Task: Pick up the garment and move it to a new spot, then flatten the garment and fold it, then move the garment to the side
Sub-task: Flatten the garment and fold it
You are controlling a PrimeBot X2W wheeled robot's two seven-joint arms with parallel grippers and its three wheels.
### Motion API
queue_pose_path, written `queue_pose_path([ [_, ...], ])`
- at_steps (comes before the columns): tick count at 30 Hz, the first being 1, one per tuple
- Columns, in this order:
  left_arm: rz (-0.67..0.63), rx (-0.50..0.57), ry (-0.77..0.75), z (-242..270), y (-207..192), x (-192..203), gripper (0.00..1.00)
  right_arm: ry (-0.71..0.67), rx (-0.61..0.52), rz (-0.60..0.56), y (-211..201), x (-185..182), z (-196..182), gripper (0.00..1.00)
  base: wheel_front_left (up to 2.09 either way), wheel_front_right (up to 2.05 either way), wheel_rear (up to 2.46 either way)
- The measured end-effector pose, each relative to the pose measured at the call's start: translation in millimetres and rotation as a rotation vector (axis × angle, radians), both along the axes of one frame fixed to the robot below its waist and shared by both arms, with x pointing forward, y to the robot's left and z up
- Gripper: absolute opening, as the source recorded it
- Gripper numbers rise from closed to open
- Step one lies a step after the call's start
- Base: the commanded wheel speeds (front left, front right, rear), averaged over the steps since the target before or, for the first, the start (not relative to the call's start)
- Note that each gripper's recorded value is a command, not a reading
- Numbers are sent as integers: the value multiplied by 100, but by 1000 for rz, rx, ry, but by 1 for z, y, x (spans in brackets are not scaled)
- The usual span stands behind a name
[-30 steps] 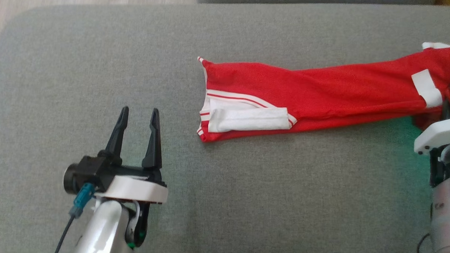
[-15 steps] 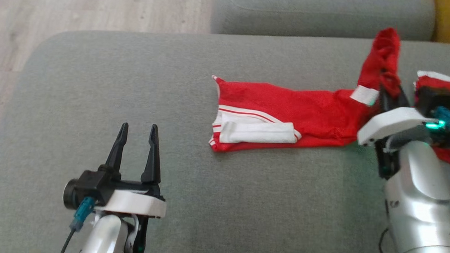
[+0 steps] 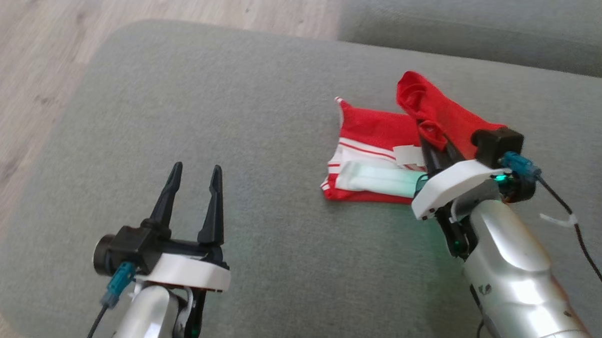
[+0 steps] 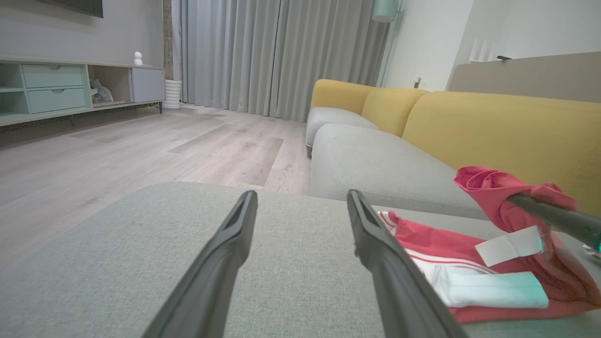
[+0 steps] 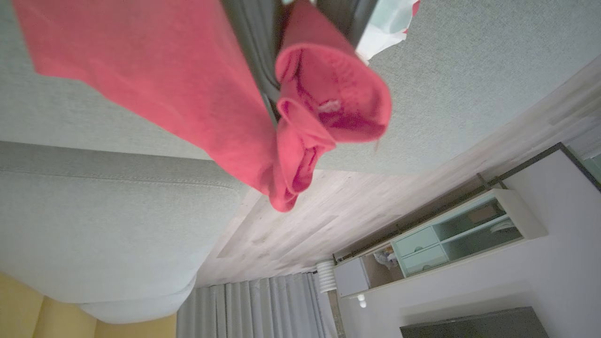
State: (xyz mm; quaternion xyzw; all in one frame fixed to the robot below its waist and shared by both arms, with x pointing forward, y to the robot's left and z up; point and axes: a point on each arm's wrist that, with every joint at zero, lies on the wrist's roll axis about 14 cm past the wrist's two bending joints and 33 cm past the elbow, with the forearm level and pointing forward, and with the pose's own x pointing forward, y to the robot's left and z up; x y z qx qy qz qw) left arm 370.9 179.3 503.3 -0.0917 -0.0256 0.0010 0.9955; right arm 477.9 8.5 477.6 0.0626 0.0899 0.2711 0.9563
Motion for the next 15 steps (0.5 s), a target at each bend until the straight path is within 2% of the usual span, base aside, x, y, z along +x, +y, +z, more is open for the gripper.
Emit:
queue_pose_path([
  [15,55,5,49,-13,16,5,100,103,-16,167,56,-9,-47,0,0,0,0],
])
